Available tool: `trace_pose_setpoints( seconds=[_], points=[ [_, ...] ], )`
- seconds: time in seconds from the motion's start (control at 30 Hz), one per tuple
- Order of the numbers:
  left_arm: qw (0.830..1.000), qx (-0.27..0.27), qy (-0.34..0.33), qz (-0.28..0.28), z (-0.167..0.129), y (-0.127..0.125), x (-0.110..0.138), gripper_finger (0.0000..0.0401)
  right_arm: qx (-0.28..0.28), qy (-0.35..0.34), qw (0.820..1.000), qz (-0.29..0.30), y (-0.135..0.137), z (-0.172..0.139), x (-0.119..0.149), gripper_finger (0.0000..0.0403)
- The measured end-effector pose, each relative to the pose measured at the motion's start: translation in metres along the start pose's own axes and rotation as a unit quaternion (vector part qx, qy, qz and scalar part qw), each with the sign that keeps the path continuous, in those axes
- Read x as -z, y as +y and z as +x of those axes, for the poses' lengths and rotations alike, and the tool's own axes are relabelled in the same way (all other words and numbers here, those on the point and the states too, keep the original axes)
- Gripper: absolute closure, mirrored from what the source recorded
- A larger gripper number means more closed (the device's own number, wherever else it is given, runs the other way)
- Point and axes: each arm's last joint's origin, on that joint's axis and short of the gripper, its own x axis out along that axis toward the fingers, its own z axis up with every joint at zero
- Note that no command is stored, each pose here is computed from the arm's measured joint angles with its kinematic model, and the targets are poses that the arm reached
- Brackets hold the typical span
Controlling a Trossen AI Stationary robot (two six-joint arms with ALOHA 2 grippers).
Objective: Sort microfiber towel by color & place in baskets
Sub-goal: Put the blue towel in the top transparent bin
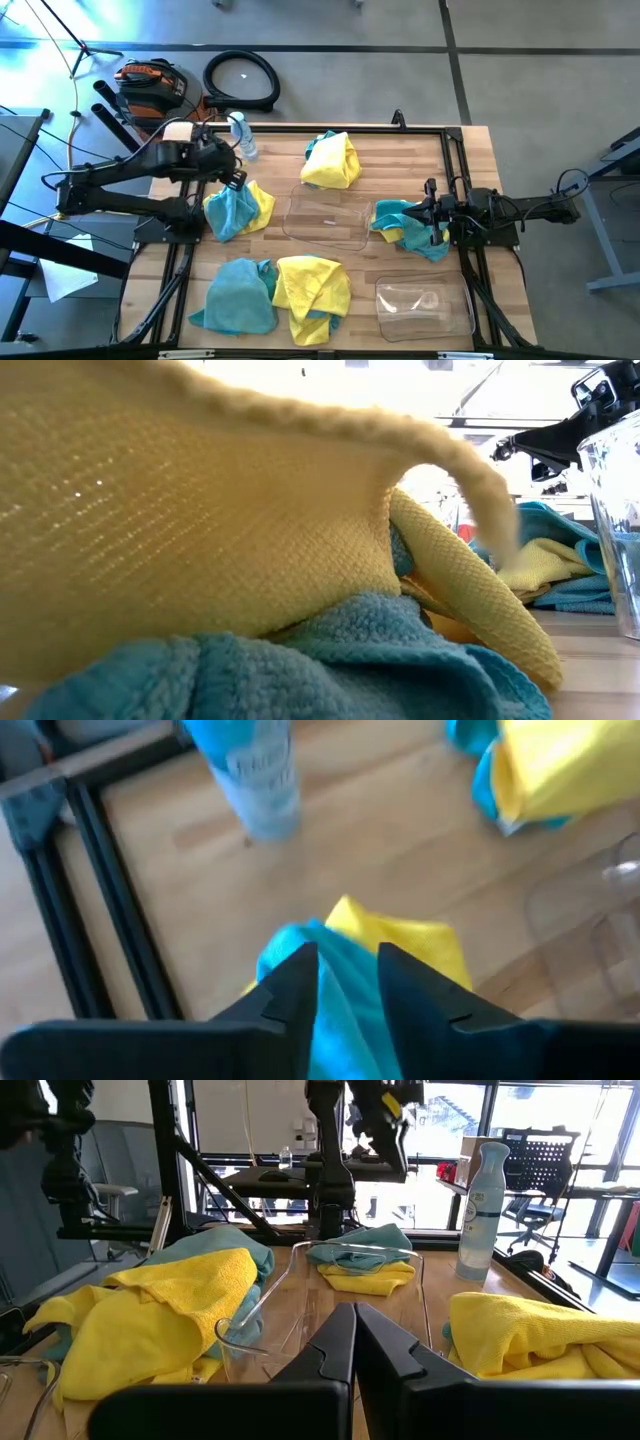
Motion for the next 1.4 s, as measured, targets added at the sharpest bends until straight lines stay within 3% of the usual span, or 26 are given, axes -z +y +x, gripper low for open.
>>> trace_pose_setpoints(
  seconds=[0.27,0.4,0.53,0.8,0.9,1.07,1.2,1.4],
  points=[
    [0.994,-0.03,0.103,0.002,0.047,0.004,0.023,0.0266,0.0,0.0,1.0,0.0,0.0,0.0,0.0,0.0402],
    [0.99,-0.009,0.14,-0.009,0.07,0.006,0.038,0.0265,0.0,0.0,1.0,0.0,0.0,0.0,0.0,0.0402],
    [0.987,0.019,0.16,-0.021,0.088,0.005,0.046,0.0265,0.0,0.0,1.0,0.0,0.0,0.0,0.0,0.0402],
    [0.986,0.005,0.161,-0.033,0.108,0.005,0.054,0.0269,0.0,0.0,1.0,0.0,0.0,0.0,0.0,0.0402],
    [0.986,0.0,0.165,-0.035,0.11,0.004,0.054,0.0292,0.0,0.0,1.0,0.0,0.0,0.0,0.0,0.0402],
    [0.986,-0.001,0.165,-0.04,0.109,0.005,0.055,0.0386,0.0,0.0,1.0,0.0,0.0,0.0,0.0,0.0402],
    [0.984,0.0,0.168,-0.061,0.093,0.003,0.048,0.0395,0.0,0.0,1.0,0.0,0.0,0.0,0.0,0.0402],
    [0.99,0.008,0.13,-0.061,0.043,-0.009,0.023,0.04,0.0,0.0,1.0,0.0,0.0,0.0,0.0,0.0402]
  ],
)
